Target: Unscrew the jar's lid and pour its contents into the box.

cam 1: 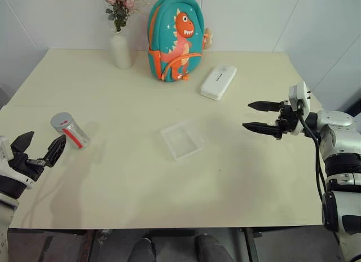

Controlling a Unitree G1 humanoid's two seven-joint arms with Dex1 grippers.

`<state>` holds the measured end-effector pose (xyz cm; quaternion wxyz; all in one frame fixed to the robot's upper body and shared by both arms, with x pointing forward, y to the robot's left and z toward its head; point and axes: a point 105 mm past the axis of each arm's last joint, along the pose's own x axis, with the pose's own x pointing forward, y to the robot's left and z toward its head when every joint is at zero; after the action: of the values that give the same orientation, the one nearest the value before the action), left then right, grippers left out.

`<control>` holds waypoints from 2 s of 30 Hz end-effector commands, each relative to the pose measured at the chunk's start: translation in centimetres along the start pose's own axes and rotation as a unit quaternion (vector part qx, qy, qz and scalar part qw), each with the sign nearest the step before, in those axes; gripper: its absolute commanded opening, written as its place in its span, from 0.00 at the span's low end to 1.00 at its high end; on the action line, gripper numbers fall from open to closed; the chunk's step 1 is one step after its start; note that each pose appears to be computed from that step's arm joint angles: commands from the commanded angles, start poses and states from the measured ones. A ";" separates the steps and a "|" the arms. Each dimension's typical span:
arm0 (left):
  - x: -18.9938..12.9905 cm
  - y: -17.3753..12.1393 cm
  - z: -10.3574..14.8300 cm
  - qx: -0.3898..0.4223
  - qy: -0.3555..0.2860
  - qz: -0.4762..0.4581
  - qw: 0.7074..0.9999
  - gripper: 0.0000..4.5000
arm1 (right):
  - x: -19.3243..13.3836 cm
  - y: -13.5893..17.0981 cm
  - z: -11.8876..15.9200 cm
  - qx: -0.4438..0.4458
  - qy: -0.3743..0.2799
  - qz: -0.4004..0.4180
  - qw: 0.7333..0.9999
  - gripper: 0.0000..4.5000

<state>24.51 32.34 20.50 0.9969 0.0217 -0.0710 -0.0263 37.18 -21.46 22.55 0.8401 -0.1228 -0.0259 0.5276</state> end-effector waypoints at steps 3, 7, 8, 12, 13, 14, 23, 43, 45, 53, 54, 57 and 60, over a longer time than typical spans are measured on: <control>0.2 -0.1 0.8 0.012 -0.034 0.025 0.999 0.99 | 0.1 -0.4 1.8 -0.035 -0.023 -0.006 0.999 1.00; 0.3 -0.3 0.5 0.006 -0.039 0.030 0.999 0.99 | 0.7 -0.1 2.1 -0.037 -0.029 0.001 0.999 1.00; 0.3 -0.3 0.4 0.006 -0.039 0.030 0.999 0.99 | 0.9 0.1 2.2 -0.038 -0.032 0.005 0.999 1.00; 0.6 -0.7 0.0 0.004 -0.047 0.044 0.998 0.99 | 1.7 0.4 3.1 -0.047 -0.038 0.018 0.998 1.00; 0.6 -0.8 0.0 0.003 -0.051 0.048 0.997 0.99 | 1.8 0.4 3.2 -0.049 -0.040 0.019 0.998 1.00; 0.5 -1.2 -0.1 0.002 -0.054 0.049 0.997 0.99 | 1.9 0.4 3.3 -0.050 -0.041 0.021 0.998 1.00; 1.5 -3.5 -2.2 -0.025 -0.072 0.081 0.994 0.99 | 4.2 0.9 3.5 -0.047 -0.060 0.044 0.996 1.00; 4.3 -1.6 -4.1 -0.004 -0.040 0.159 0.986 0.99 | 5.7 1.6 3.2 -0.035 -0.080 0.053 0.995 1.00; 4.4 -1.5 -4.2 -0.005 -0.040 0.158 0.987 0.99 | 5.7 1.6 3.2 -0.035 -0.081 0.051 0.995 1.00; 5.6 -1.3 -3.9 0.002 -0.050 0.145 0.988 0.99 | 5.7 1.6 3.0 -0.035 -0.080 0.048 0.995 1.00; 5.8 -1.2 -3.8 0.003 -0.051 0.144 0.988 0.99 | 5.8 1.6 3.1 -0.034 -0.081 0.047 0.995 1.00; 6.2 -0.8 -3.4 0.005 -0.060 0.142 0.988 0.99 | 5.9 1.6 3.1 -0.034 -0.082 0.045 0.995 1.00; 6.8 -0.2 -3.5 0.006 -0.055 0.145 0.988 0.99 | 6.0 1.6 3.1 -0.034 -0.083 0.045 0.995 1.00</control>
<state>31.92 31.38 16.80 0.9879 0.0019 -0.1078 0.1113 38.23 -14.93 23.27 0.8103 -0.0967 -0.0799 0.5725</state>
